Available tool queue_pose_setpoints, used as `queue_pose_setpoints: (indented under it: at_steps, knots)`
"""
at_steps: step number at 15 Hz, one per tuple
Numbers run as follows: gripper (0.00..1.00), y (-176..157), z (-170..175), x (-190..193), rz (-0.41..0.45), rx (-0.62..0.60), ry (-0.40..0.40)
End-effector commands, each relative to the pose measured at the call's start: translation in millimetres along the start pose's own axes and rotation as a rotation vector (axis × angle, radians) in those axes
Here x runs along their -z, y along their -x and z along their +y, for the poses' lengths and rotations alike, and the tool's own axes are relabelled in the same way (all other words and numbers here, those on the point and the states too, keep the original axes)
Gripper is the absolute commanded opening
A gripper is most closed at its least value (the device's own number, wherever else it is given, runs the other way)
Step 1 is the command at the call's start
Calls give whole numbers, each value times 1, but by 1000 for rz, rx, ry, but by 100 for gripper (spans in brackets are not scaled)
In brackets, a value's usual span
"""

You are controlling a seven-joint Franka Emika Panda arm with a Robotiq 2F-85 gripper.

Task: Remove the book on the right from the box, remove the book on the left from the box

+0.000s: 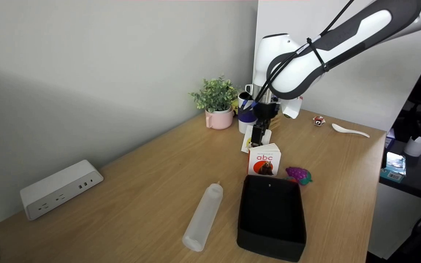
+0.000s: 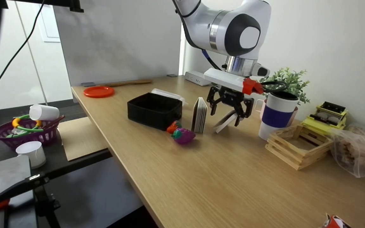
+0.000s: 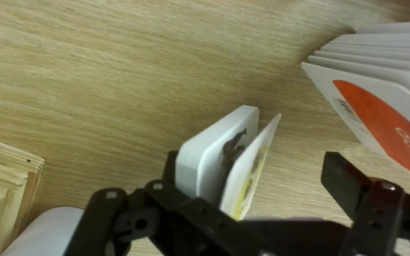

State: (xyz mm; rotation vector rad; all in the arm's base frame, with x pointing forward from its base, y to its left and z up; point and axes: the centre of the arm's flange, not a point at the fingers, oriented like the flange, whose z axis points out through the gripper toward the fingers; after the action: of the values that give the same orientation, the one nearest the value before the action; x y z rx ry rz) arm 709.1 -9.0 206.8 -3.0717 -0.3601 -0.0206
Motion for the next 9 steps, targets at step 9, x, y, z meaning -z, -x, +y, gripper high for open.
queue_pose_setpoints:
  at_steps: [9]
  knots:
    - [100, 1, -5, 12, 32, 19, 11]
